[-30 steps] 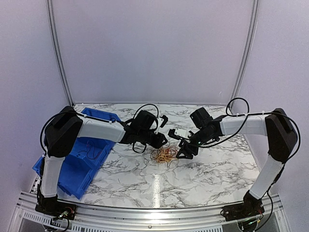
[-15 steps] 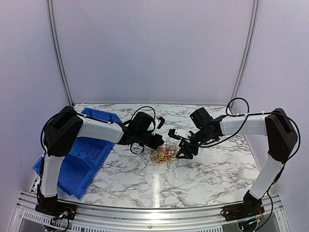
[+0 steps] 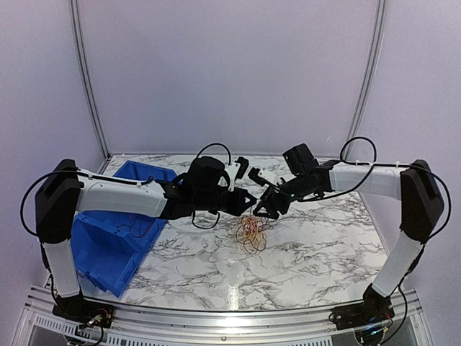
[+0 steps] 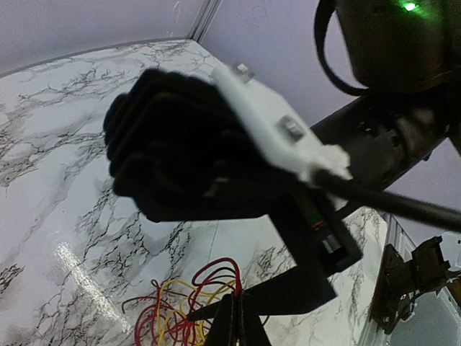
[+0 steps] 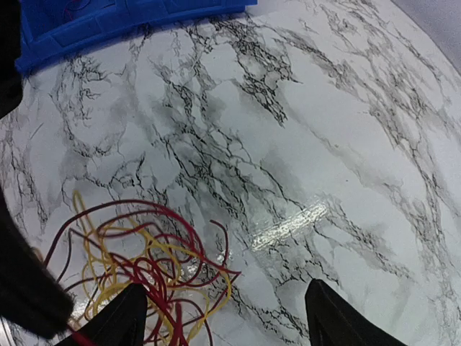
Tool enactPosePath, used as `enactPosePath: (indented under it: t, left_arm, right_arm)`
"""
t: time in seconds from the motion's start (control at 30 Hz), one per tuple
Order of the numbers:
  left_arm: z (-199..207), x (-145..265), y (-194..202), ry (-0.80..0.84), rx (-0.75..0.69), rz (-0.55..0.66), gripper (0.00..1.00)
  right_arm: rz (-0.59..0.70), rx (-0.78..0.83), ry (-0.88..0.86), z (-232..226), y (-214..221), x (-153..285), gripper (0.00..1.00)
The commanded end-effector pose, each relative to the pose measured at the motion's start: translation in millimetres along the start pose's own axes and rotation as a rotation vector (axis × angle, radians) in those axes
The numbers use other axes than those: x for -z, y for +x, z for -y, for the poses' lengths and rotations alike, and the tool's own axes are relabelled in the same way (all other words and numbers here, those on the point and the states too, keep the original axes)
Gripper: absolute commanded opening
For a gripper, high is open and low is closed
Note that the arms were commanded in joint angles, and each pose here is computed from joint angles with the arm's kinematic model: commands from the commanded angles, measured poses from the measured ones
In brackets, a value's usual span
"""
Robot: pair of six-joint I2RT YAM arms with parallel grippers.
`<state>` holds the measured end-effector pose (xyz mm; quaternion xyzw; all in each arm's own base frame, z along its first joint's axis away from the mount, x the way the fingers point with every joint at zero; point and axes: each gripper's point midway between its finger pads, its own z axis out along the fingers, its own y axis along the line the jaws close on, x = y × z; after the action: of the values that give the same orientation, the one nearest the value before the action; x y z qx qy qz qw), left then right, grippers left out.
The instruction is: Untangle the cables
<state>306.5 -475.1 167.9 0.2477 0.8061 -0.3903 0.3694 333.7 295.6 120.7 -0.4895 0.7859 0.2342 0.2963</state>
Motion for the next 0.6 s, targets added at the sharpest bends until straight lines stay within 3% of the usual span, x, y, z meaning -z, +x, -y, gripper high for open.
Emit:
enactPosePath:
  t: [0.0, 0.13, 0.27, 0.47, 0.57]
  left_arm:
    - [14, 16, -17, -0.003, 0.037, 0.084, 0.0]
    - [20, 26, -16, -0.024, 0.073, 0.118, 0.0]
    - [22, 39, -16, -0.057, 0.097, 0.157, 0.0]
    - [25, 71, -30, -0.082, 0.099, 0.226, 0.0]
    - [30, 94, -46, -0.084, 0.082, 0.28, 0.0]
  right_arm:
    - [-0.003, -0.065, -0.048, 0, 3, -16, 0.76]
    - [-0.02, -0.086, -0.084, -5, 18, -29, 0.73]
    - [-0.061, -0.105, -0.099, -6, 35, -41, 0.62]
    - [-0.126, -0.121, -0.102, -3, 57, -54, 0.21]
    - [-0.152, -0.126, -0.08, 1, 65, -57, 0.17]
